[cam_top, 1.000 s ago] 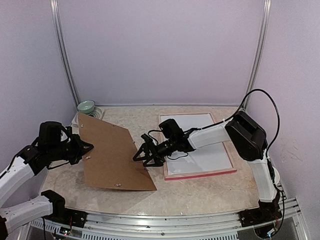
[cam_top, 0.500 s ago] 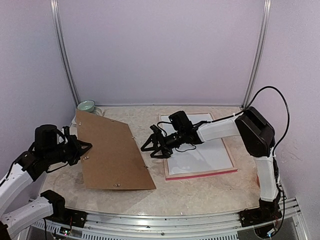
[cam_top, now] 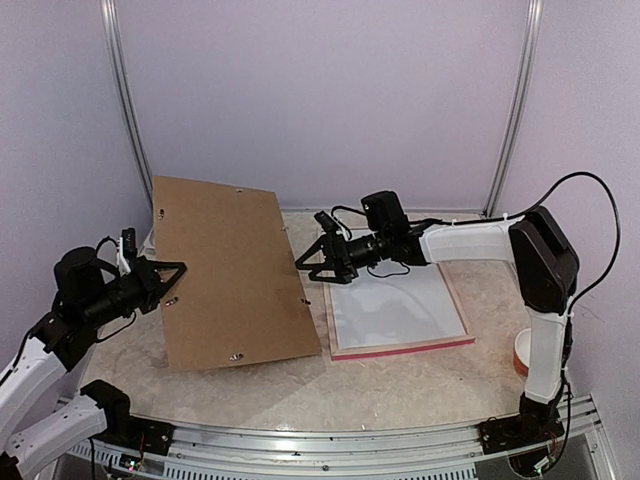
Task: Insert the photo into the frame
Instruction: Pick up the backboard from the center of the board, then pass from the left arm to the right
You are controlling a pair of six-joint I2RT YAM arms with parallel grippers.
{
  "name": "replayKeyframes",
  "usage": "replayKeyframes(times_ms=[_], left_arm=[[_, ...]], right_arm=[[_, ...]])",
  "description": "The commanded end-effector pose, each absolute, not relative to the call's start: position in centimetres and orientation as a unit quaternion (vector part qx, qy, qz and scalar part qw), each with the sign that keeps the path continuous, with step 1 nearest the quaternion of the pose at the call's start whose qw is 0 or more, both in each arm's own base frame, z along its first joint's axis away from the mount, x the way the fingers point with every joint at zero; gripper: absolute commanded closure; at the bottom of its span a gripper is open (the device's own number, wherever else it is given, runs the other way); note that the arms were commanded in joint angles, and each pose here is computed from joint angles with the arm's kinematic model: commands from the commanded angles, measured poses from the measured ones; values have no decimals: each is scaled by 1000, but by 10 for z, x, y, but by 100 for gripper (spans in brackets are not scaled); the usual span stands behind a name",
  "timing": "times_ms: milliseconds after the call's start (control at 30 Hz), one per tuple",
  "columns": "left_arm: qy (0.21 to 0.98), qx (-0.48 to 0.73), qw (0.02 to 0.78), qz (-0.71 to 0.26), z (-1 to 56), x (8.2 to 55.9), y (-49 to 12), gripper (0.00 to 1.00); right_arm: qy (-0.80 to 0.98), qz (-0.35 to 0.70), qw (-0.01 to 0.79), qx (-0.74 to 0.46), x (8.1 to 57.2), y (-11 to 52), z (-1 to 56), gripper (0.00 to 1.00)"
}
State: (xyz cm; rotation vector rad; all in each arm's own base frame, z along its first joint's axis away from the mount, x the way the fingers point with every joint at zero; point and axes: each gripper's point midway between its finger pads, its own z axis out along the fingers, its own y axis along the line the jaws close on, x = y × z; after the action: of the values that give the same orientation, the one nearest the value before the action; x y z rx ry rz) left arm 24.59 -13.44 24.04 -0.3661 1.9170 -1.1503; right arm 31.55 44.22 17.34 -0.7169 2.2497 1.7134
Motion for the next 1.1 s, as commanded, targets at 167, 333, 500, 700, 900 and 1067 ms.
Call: replayKeyframes(times_ms=[167, 333, 500, 700, 900, 1067], left_arm=[[593, 71, 572, -562, 328, 207, -160, 100], [550, 139, 585, -580, 330, 191, -173, 100], [505, 174, 604, -591, 345, 177, -180, 100], [485, 217, 606, -592, 354, 165, -204, 100], [488, 215, 608, -589, 351, 168, -213, 100], [484, 195, 619, -587, 353, 172, -208, 100]], right_arm=[[766, 518, 232, -302, 344, 389, 231, 1], [742, 532, 253, -319, 341, 370, 247, 1], [680, 582, 259, -364, 315, 369, 272, 3], [623, 615, 265, -404, 284, 373, 287, 11], [571, 623, 274, -459, 243, 384, 304, 12], [575, 616, 270, -465, 236, 388, 298, 19]])
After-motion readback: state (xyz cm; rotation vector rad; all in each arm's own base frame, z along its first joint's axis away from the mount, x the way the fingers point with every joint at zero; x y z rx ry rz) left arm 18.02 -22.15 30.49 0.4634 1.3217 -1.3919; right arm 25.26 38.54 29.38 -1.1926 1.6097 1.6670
